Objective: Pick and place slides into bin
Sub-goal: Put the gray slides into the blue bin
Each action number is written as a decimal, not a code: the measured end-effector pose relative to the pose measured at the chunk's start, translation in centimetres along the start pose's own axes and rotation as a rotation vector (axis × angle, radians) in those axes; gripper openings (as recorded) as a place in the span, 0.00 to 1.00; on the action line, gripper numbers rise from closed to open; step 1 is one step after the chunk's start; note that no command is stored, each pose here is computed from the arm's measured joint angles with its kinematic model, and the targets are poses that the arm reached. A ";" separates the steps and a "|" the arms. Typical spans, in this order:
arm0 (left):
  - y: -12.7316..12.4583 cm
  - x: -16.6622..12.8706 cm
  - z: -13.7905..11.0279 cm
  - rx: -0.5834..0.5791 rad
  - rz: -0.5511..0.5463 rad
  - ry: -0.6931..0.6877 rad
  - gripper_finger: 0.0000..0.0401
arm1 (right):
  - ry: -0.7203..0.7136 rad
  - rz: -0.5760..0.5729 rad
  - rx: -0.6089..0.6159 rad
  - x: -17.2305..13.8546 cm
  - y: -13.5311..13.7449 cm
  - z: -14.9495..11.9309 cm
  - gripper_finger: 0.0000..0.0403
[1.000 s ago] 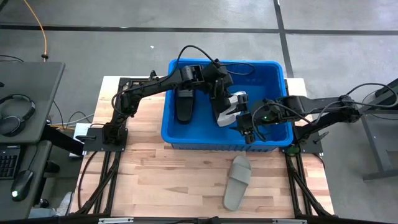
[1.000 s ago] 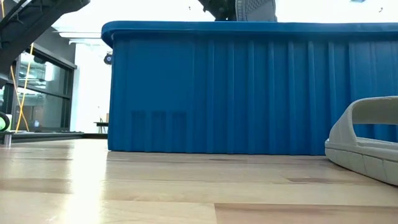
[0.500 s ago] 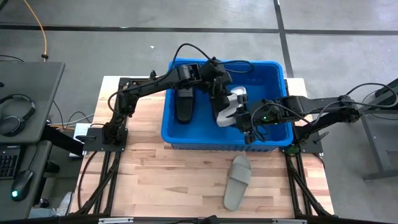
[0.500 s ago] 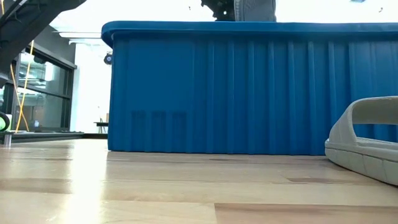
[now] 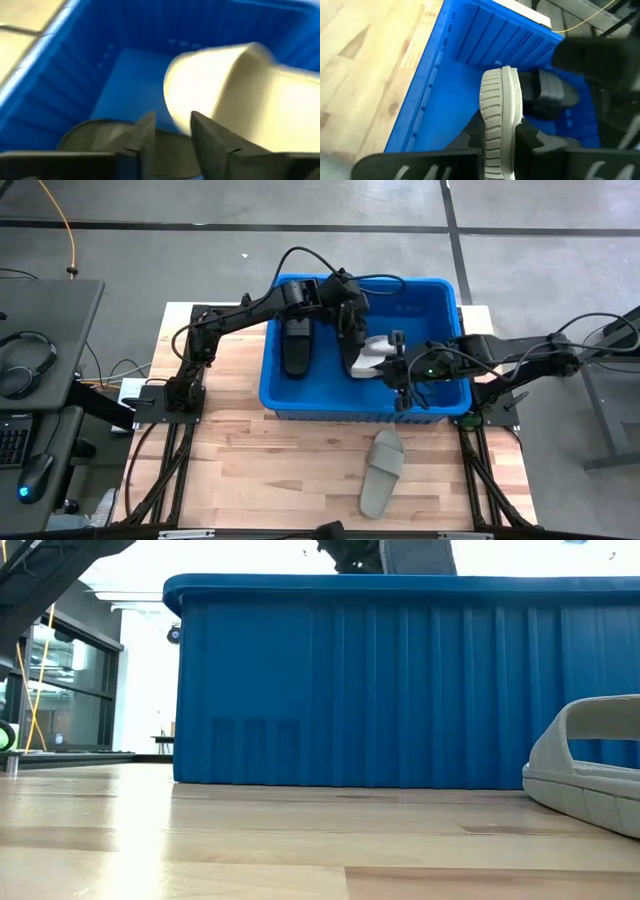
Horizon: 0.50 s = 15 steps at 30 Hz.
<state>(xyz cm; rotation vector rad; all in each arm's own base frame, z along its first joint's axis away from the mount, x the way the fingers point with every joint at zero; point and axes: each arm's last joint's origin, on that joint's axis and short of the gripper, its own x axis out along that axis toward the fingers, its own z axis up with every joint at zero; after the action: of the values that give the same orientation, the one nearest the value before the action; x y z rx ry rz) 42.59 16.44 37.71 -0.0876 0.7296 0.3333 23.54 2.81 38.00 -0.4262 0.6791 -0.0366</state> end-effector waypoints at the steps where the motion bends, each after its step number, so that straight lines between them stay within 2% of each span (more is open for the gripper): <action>1: 0.1 0.0 0.0 -0.009 0.029 0.003 0.32 | 0.006 -0.012 -0.008 -0.3 -0.1 0.1 0.06; 5: 0.3 -0.1 -0.1 0.030 0.113 0.015 0.50 | 0.058 -0.063 -0.025 -1.9 -0.6 0.4 0.05; 8: 0.9 -1.1 0.2 0.041 0.138 -0.001 0.59 | 0.063 -0.070 -0.023 -2.8 -1.1 0.6 0.05; 11: 1.4 -3.2 0.4 0.031 0.140 -0.015 0.63 | 0.085 -0.056 -0.013 -3.0 -1.5 0.2 0.06; 15: 1.5 -7.3 0.9 0.004 0.129 -0.076 0.60 | 0.132 -0.044 0.022 -2.9 -2.0 -1.0 0.05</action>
<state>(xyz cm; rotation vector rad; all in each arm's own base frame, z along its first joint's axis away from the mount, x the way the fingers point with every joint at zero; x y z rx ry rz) 37.60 16.04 43.28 -0.0239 0.6624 0.4564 20.90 1.07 39.85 -0.4200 0.7981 -0.1150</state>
